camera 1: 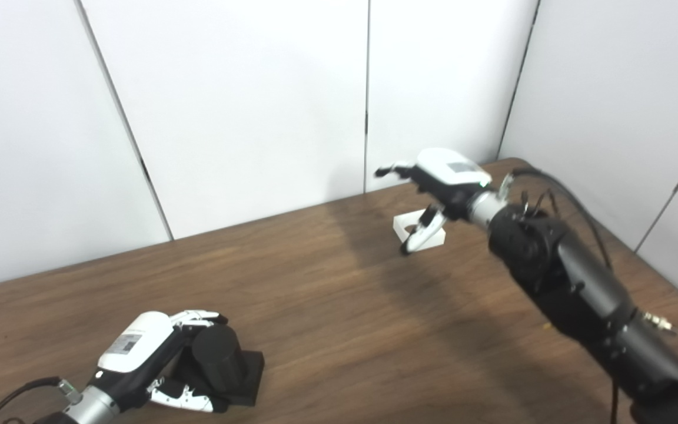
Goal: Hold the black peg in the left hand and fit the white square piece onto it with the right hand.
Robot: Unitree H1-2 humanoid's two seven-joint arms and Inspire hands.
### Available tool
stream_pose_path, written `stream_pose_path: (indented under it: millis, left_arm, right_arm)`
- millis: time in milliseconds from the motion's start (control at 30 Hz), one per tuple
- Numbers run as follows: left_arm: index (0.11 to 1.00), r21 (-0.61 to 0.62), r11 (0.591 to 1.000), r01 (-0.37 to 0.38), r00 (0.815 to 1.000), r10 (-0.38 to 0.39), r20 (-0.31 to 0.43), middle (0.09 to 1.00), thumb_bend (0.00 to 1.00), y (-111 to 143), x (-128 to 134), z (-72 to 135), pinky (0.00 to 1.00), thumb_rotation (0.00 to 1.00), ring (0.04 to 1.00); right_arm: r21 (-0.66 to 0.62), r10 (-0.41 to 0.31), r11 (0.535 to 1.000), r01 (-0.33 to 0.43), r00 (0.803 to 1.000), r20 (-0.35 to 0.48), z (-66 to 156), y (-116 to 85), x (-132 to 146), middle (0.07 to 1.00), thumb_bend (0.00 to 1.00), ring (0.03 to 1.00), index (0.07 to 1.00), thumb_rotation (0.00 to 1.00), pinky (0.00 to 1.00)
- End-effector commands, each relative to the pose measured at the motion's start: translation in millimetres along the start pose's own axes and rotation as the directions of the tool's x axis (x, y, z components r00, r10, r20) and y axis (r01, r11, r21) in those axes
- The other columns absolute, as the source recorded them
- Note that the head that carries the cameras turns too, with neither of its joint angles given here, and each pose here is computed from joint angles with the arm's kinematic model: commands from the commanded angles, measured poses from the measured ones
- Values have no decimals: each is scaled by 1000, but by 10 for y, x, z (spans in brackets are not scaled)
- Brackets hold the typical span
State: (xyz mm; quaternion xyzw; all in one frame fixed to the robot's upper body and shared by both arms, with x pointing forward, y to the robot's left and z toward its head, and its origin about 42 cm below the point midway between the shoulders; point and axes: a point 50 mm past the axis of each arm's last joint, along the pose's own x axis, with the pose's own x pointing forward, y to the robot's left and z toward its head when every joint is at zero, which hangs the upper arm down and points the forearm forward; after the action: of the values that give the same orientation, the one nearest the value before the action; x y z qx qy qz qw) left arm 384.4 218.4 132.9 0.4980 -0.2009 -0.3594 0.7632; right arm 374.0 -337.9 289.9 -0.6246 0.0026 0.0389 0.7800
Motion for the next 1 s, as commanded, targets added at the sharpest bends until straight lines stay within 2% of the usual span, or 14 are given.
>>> stream_pose_path:
  millis: [0,433,967]
  left_arm:
    - [489,-3,983,186,981,-186,-58,815,523,-352,-256,-156,711,55,829]
    - [489,-18,980,200,977,-200,-73,826,523,-370,-318,-216,735,57,845]
    - [489,-22,980,197,978,-198,-68,825,523,-376,-362,-192,737,58,846]
  right_arm:
    - [-64,-38,997,38,999,-5,10,-209,64,905,852,869,852,141,715]
    - [-202,46,977,-71,991,-125,-103,-252,290,977,870,976,891,130,933]
    - [-235,140,953,-191,966,-215,-172,-168,629,970,899,949,886,119,901]
